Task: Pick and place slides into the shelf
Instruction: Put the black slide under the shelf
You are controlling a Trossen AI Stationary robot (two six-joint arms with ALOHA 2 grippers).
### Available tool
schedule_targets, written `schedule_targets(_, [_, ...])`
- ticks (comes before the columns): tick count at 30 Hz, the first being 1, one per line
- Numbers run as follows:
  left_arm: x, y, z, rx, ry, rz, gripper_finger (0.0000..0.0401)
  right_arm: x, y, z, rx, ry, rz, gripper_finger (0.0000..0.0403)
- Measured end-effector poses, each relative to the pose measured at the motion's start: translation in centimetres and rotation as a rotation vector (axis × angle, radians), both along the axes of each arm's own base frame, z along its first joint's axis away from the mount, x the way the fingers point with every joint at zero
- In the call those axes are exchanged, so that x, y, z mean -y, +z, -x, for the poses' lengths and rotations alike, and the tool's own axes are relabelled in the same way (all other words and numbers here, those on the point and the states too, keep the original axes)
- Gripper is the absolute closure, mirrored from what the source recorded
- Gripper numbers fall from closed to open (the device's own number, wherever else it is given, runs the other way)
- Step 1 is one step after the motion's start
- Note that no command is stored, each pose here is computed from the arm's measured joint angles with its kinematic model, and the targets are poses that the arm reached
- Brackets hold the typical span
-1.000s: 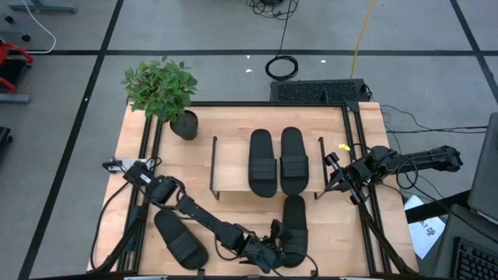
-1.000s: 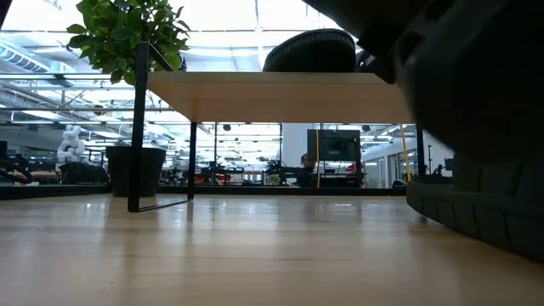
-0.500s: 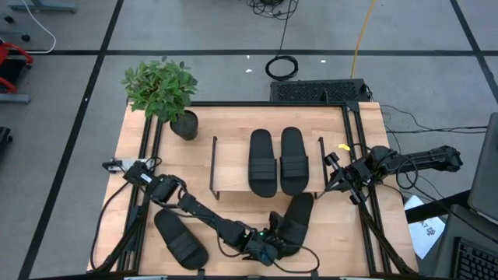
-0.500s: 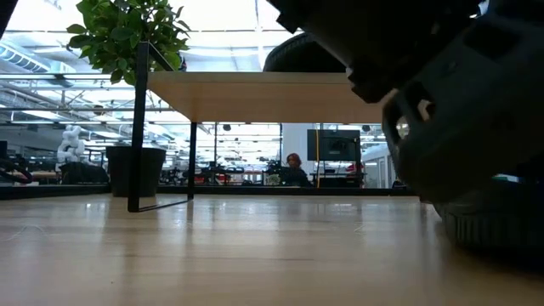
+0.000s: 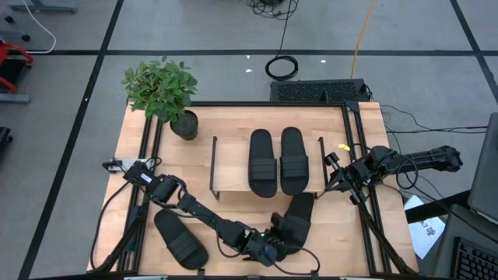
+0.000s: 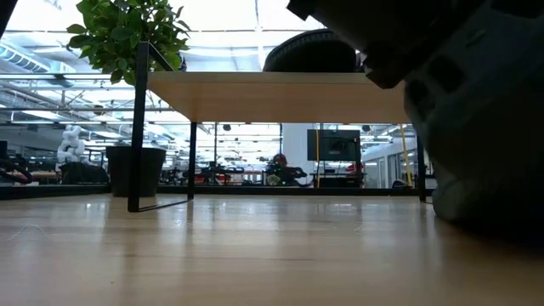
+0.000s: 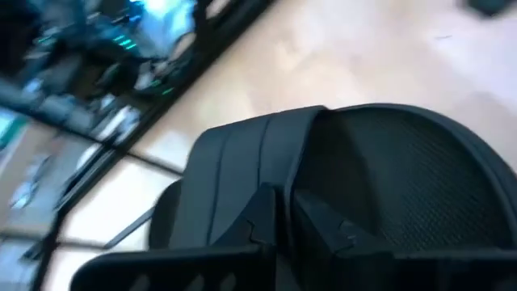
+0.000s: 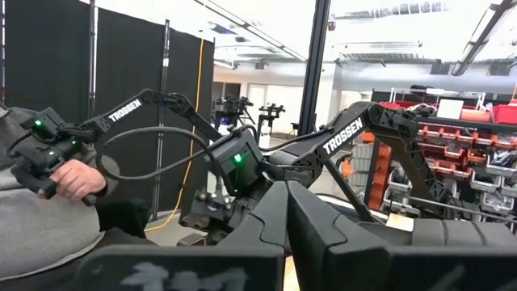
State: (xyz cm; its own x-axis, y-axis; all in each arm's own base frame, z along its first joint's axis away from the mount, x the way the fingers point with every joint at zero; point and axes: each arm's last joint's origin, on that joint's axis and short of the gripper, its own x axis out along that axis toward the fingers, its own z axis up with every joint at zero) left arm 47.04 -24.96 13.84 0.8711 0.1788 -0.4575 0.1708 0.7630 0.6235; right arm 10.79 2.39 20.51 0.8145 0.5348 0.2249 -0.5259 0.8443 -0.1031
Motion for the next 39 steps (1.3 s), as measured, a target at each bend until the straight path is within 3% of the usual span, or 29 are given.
schedule_targets(4, [-0.1, 0.2, 0.1, 0.05, 0.118, 0.006, 0.0396, 0.0, 0.0, 0.0, 0.0, 0.0, 0.0, 0.0403])
schedule_targets(11, [-0.1, 0.4, 0.2, 0.108, 0.22, 0.033, 0.0399, 0.0, 0.0, 0.0, 0.002, -0.001, 0.004, 0.0403])
schedule_targets(17, [-2.2, 0.6, -0.6, 0.15, 0.348, -0.011, 0.04, 0.0, 0.0, 0.0, 0.002, -0.001, 0.004, 0.0403])
schedule_targets(29, [-6.3, 0.8, -2.6, 0.152, 0.389, 0.011, 0.0401, 0.0, 0.0, 0.0, 0.011, -0.005, 0.015, 0.0403])
schedule_targets(39, [-8.0, 0.8, -3.2, 0.147, 0.402, 0.029, 0.0401, 0.0, 0.0, 0.0, 0.011, -0.005, 0.017, 0.0403])
